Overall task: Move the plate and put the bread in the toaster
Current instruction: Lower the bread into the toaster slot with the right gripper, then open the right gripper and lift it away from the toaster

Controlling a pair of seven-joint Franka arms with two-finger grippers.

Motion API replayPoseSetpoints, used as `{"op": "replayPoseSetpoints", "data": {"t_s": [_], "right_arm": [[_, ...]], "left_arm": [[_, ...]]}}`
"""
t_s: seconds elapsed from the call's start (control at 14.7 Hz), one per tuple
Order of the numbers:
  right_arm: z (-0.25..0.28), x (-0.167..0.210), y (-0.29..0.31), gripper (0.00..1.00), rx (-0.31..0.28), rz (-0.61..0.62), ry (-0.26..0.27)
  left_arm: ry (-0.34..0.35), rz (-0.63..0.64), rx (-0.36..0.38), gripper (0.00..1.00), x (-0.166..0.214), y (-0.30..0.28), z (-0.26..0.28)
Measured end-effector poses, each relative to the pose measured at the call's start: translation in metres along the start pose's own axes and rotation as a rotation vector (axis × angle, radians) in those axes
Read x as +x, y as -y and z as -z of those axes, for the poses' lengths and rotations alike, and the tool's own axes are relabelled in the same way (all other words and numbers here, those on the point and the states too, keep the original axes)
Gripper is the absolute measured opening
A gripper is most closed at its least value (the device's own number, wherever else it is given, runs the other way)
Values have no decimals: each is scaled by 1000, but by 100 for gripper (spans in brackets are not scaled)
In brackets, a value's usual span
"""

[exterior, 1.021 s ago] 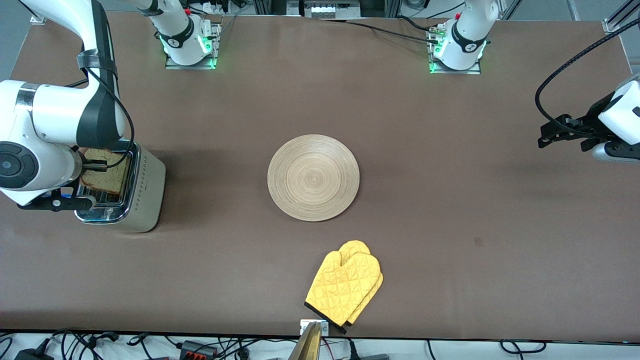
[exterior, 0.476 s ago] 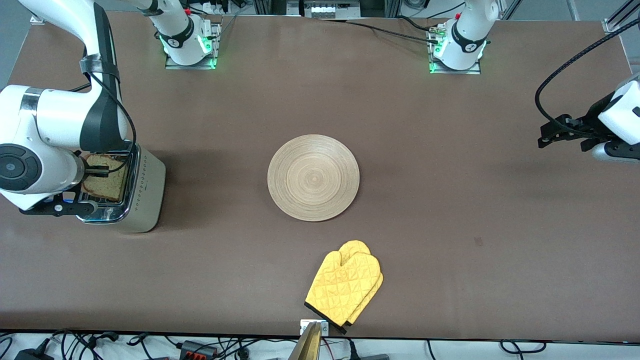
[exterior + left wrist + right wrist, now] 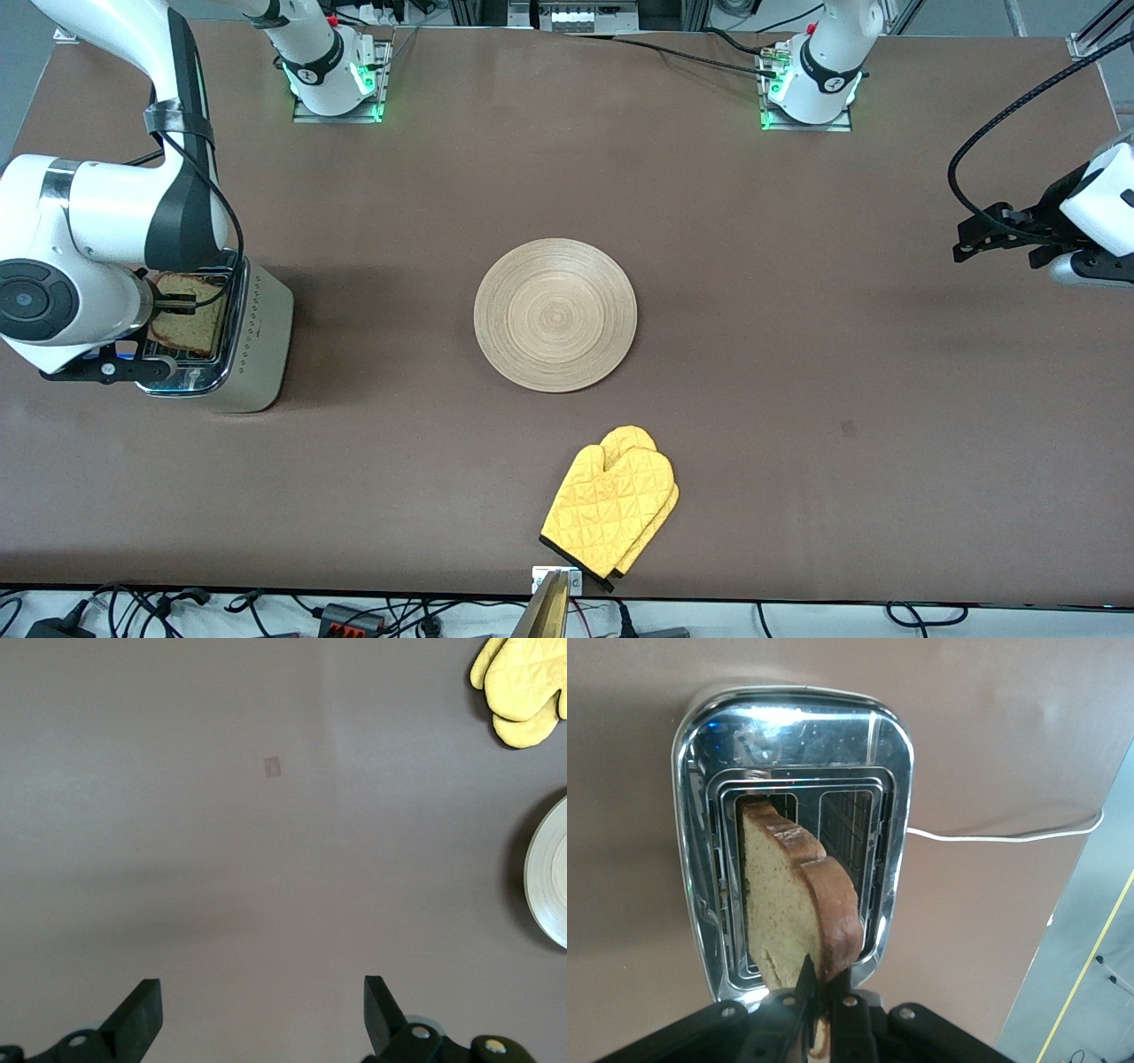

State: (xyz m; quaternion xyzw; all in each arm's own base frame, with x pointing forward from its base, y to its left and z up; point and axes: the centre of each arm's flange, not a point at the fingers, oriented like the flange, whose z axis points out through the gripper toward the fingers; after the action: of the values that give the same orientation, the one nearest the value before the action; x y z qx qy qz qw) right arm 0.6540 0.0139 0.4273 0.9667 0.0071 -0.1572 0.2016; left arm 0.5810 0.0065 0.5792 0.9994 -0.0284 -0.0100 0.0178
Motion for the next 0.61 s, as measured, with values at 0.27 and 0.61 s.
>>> {"op": "replayPoseSetpoints", "data": {"t_s": [0.27, 0.61], "right_arm": [[-3, 2, 7, 41, 26, -36, 6], [53, -10, -1, 92, 123, -61, -106]], "left_arm": [[0, 0, 0, 100, 0, 0, 0], [0, 0, 0, 100, 0, 0, 0]]}}
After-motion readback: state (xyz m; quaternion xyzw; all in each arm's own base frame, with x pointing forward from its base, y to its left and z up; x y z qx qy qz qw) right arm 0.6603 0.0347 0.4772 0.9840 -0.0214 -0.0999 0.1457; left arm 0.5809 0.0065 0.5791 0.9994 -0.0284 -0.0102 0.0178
